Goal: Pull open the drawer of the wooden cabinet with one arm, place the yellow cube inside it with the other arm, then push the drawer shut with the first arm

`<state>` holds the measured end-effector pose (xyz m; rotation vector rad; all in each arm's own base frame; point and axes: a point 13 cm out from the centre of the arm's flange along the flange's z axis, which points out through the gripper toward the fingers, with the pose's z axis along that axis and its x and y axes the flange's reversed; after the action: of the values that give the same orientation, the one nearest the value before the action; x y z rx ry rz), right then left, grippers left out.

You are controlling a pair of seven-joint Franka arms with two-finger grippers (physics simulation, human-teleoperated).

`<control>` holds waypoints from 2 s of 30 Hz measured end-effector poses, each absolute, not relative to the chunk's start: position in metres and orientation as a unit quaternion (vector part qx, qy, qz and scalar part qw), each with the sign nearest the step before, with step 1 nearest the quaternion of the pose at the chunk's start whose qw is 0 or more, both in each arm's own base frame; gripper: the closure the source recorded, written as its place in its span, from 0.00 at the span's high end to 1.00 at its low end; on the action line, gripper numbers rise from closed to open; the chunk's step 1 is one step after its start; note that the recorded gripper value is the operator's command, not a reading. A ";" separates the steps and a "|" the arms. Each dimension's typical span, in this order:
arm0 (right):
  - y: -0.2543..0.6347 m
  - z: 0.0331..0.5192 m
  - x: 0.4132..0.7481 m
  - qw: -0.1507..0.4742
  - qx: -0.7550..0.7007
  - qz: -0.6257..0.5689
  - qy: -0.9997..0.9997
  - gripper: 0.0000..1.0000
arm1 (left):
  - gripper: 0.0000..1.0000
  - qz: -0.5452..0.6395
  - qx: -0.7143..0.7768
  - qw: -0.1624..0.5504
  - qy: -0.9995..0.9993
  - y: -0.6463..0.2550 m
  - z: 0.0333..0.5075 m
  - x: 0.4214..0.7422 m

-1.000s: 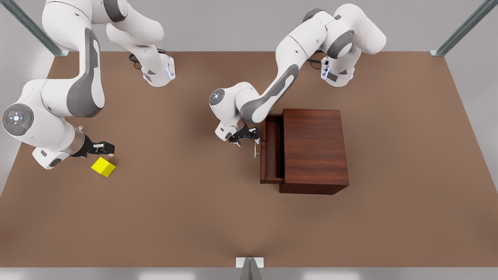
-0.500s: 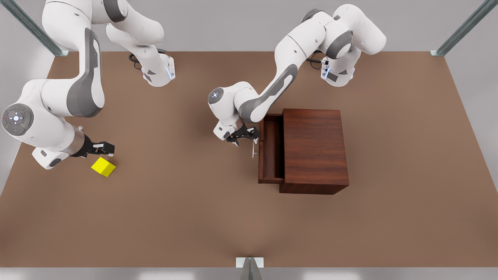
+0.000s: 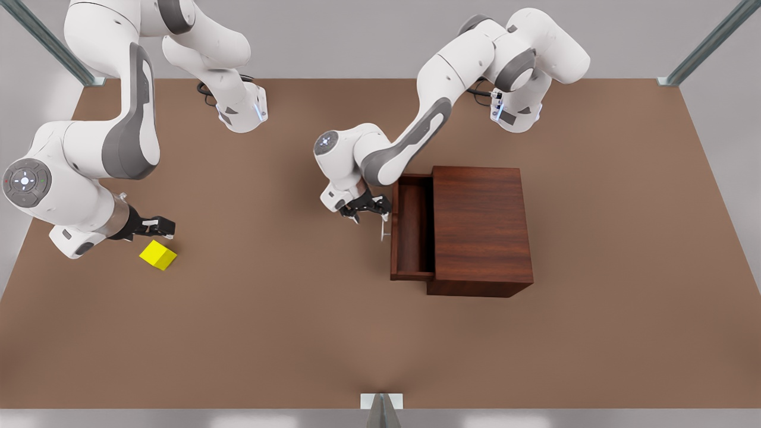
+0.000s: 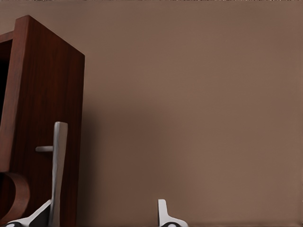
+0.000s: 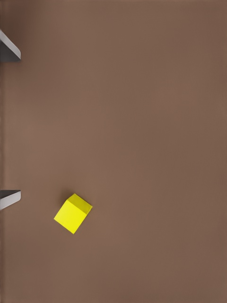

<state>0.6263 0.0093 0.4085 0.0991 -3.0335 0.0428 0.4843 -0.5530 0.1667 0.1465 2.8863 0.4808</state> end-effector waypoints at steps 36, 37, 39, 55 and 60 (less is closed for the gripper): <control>-0.165 0.230 0.611 0.109 -0.148 0.007 -0.983 1.00 | 1.00 -0.043 -0.138 -0.080 0.986 -0.044 0.425 0.549; -0.169 0.222 0.611 0.104 -0.160 0.005 -0.982 1.00 | 1.00 -0.044 -0.139 -0.075 0.986 -0.027 0.422 0.553; -0.176 0.205 0.613 0.093 -0.181 0.002 -0.979 1.00 | 1.00 -0.040 -0.130 -0.061 0.989 -0.007 0.419 0.556; -0.193 0.117 0.576 0.047 -0.292 -0.013 -0.955 1.00 | 1.00 -0.035 0.059 -0.045 0.997 -0.097 0.459 0.593; -0.186 0.115 0.574 0.026 -0.300 -0.012 -0.954 1.00 | 1.00 -0.041 0.088 -0.077 0.992 -0.107 0.461 0.572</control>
<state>0.5743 -0.1855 0.1149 -0.9257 -2.9465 -0.0378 0.5721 -0.1072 0.4608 0.2913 3.2808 -0.1369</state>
